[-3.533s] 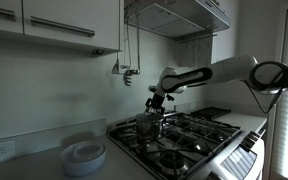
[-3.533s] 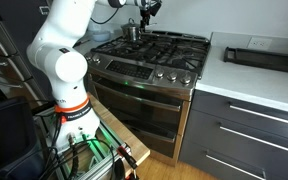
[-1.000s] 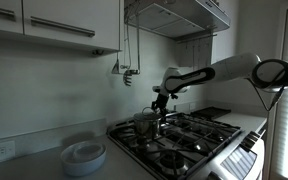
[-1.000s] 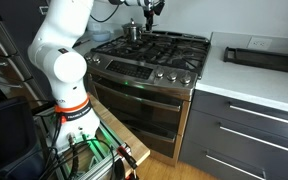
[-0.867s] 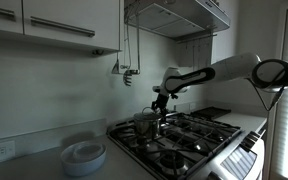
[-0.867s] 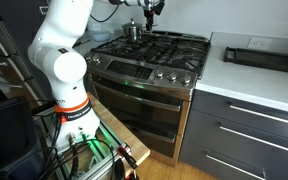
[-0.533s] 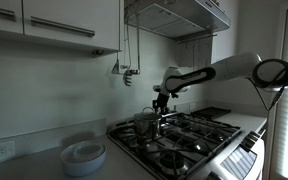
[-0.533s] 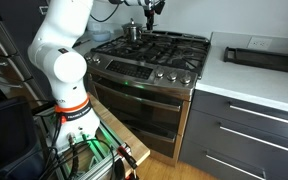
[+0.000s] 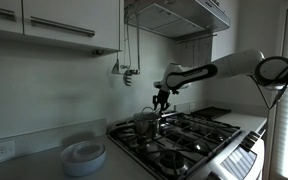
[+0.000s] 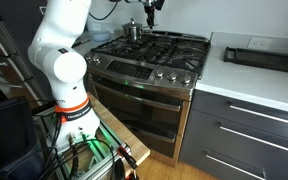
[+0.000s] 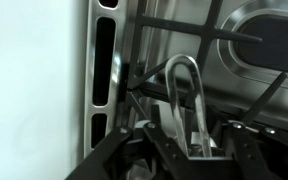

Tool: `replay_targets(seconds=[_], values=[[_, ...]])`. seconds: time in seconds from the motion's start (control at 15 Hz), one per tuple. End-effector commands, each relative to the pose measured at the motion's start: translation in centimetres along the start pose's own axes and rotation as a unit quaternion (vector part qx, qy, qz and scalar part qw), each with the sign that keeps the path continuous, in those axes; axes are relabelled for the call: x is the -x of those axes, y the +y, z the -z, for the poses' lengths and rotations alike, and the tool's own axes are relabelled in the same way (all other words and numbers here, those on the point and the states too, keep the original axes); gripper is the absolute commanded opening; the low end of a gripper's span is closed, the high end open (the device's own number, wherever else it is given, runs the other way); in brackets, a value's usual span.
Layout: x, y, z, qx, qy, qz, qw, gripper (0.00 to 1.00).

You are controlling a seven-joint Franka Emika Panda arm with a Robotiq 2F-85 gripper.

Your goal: Move the silver pot to the right

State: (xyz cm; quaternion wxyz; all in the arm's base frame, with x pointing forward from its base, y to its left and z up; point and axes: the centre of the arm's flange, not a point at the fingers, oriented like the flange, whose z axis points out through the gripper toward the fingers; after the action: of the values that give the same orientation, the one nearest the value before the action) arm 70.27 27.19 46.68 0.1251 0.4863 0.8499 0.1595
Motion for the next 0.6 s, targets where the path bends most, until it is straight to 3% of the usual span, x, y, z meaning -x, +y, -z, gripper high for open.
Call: replay_targets(seconds=[0.0,0.07,0.13,0.33,0.4,0.47,0.53], values=[[0.38,-0.45,0.53,-0.006,-0.011,0.021,0.9997,0.22],[0.39,-0.49,0.51,-0.006,-0.011,0.022,0.9997,0.21],[0.43,-0.53,0.46,-0.007,-0.012,0.022,0.9997,0.12],[0.47,-0.69,0.35,-0.010,-0.014,0.031,0.9994,0.08],[0.48,-0.62,0.42,-0.008,-0.015,0.034,0.9993,0.16],[0.50,-0.51,0.50,-0.008,-0.015,0.037,0.9992,0.45],[0.48,-0.48,0.54,-0.007,-0.016,0.037,0.9991,0.32]])
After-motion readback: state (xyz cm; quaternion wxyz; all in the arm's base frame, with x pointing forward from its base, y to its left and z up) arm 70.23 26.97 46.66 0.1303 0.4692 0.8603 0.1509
